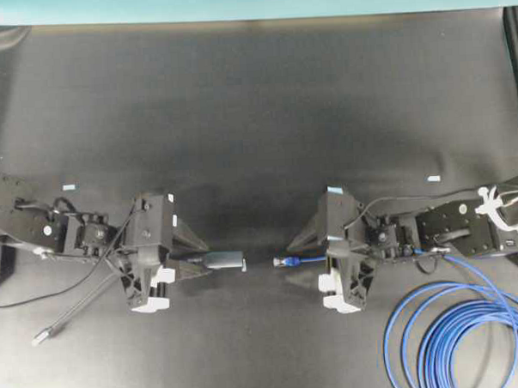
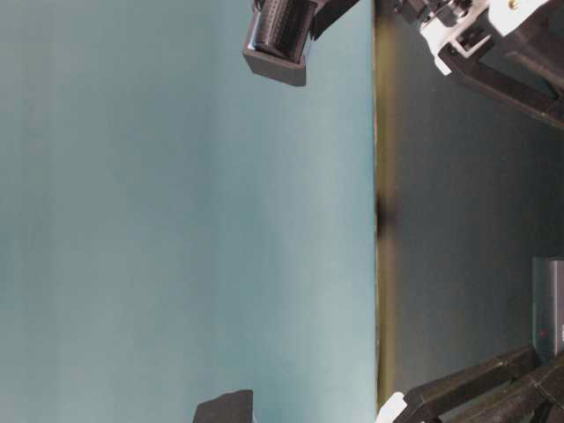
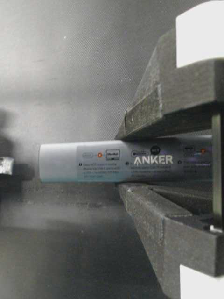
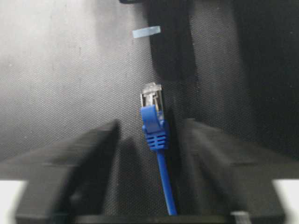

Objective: Insert the LAN cable into the hub.
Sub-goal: 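Lift both and bring the blue plug toward the hub's end port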

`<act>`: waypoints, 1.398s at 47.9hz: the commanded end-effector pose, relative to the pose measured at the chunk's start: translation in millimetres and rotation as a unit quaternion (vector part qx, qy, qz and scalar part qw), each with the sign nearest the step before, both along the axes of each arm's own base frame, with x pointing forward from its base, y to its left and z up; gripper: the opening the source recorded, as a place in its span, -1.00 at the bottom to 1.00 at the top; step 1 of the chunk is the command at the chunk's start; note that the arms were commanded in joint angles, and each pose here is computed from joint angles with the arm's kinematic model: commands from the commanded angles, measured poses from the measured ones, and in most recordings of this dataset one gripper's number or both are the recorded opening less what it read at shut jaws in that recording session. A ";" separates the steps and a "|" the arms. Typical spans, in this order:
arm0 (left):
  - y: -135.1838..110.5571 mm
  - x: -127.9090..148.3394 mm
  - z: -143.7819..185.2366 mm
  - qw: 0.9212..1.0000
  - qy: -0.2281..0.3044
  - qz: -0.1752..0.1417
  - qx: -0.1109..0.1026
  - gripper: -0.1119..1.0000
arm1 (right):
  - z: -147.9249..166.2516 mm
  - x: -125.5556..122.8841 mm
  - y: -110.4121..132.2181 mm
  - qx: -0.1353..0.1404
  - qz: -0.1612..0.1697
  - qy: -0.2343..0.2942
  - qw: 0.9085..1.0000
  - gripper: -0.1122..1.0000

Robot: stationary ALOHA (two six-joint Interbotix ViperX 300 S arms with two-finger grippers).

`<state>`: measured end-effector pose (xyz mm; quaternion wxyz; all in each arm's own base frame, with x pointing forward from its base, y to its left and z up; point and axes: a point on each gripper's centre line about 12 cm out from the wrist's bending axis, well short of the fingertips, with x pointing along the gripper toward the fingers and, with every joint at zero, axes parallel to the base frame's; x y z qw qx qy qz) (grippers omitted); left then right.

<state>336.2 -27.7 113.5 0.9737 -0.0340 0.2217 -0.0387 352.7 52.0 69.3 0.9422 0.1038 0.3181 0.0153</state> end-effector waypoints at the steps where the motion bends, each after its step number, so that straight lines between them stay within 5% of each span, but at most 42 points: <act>1: -1.2 5.4 10.7 1.000 -0.019 -0.002 -0.001 -0.29 | -0.9 1.4 -0.1 0.006 -0.008 0.000 1.000 -0.09; 6: -0.7 6.3 11.4 1.000 -0.020 -0.001 -0.001 -0.29 | -0.6 2.2 -0.9 0.010 -0.016 0.001 1.000 -0.56; 23: -1.3 7.8 22.6 0.999 -0.034 0.002 -0.010 -0.29 | 30.0 14.1 -0.8 0.012 -0.015 -0.005 1.000 -0.56; 35: -0.8 11.4 22.5 1.000 0.016 0.000 0.005 -0.30 | 57.4 27.9 -2.7 0.007 -0.010 -0.012 1.000 -0.56; 67: -1.0 14.3 24.6 1.000 0.014 0.000 0.005 -0.29 | 54.4 40.2 -1.2 -0.004 -0.001 0.013 1.000 -0.56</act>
